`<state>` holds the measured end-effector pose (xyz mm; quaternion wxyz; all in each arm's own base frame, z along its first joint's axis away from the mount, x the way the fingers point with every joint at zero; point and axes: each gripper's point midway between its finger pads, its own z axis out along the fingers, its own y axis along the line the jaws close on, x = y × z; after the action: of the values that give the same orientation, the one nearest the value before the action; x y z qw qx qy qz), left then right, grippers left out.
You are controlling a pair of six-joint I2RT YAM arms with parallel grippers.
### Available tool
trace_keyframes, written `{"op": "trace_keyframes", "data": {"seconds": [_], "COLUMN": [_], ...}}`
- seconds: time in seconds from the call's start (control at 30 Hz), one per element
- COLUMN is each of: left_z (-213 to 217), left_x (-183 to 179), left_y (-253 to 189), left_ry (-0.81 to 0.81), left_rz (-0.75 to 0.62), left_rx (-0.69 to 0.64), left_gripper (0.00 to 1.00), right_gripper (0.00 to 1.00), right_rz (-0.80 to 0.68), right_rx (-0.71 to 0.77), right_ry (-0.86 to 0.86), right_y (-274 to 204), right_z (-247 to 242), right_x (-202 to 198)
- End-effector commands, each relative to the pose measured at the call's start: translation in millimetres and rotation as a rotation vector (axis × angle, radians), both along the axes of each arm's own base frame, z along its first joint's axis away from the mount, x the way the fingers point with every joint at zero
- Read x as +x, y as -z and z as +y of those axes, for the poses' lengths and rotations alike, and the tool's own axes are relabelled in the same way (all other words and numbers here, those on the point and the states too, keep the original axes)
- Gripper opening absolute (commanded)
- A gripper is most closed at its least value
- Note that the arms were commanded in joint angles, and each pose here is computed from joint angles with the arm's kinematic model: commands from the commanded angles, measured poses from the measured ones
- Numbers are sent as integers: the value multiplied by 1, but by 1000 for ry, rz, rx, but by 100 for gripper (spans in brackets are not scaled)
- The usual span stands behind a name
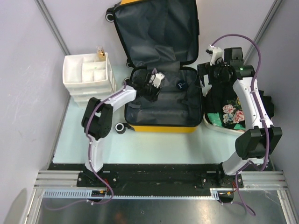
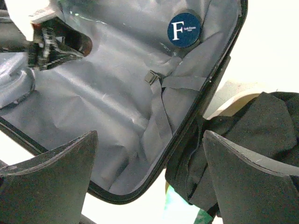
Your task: Open, take out, and arrange the luggage
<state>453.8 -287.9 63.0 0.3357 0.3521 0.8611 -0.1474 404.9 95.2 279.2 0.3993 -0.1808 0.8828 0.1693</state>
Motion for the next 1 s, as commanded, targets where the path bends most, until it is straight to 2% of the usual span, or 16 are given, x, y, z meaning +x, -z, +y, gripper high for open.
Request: {"op": "trace_keyframes", "data": {"seconds": [0.0, 0.07, 0.1, 0.13, 0.17, 0.27, 0.3, 0.37, 0.47, 0.6, 0.77, 0.97], "left_z": [3, 17, 32, 47, 60, 124, 159, 191, 255, 330, 370, 394], "left_x": [-3, -15, -16, -26, -30, -36, -32, -42, -42, -26, 0, 36], "left_y": [-166, -192, -205, -239, -246, -293, -305, -331, -351, -347, -341, -312], "left_ry": [40, 46, 30, 18, 0, -131, -216, -288, -450, -671, -791, -853], "left_rz": [-283, -312, -330, -389, -396, -479, -512, -579, -664, -655, -633, -555], "left_rx": [-173, -199, -215, -244, -256, -308, -306, -313, -254, -227, -176, -143], "left_gripper": [15, 15, 15, 15, 15, 13, 12, 10, 8, 4, 4, 3], "right_gripper": [99, 99, 99, 99, 99, 99, 99, 99, 100, 99, 99, 100], "right_rz": [-41, -47, -45, -37, -38, -24, -21, -19, -9, 5, 4, -6], "right_rx": [45, 51, 55, 55, 54, 48, 49, 55, 60, 67, 60, 47], "right_ry": [-35, -51, -56, -62, -75, -94, -98, -97, -102, -114, -123, -115], "right_y": [-19, -22, -23, -20, -19, -13, -12, -12, -10, -6, -6, -9], "right_z": [13, 20, 23, 25, 30, 36, 38, 41, 44, 51, 54, 52], "right_x": [10, 11, 11, 11, 10, 8, 8, 9, 10, 9, 8, 5]}}
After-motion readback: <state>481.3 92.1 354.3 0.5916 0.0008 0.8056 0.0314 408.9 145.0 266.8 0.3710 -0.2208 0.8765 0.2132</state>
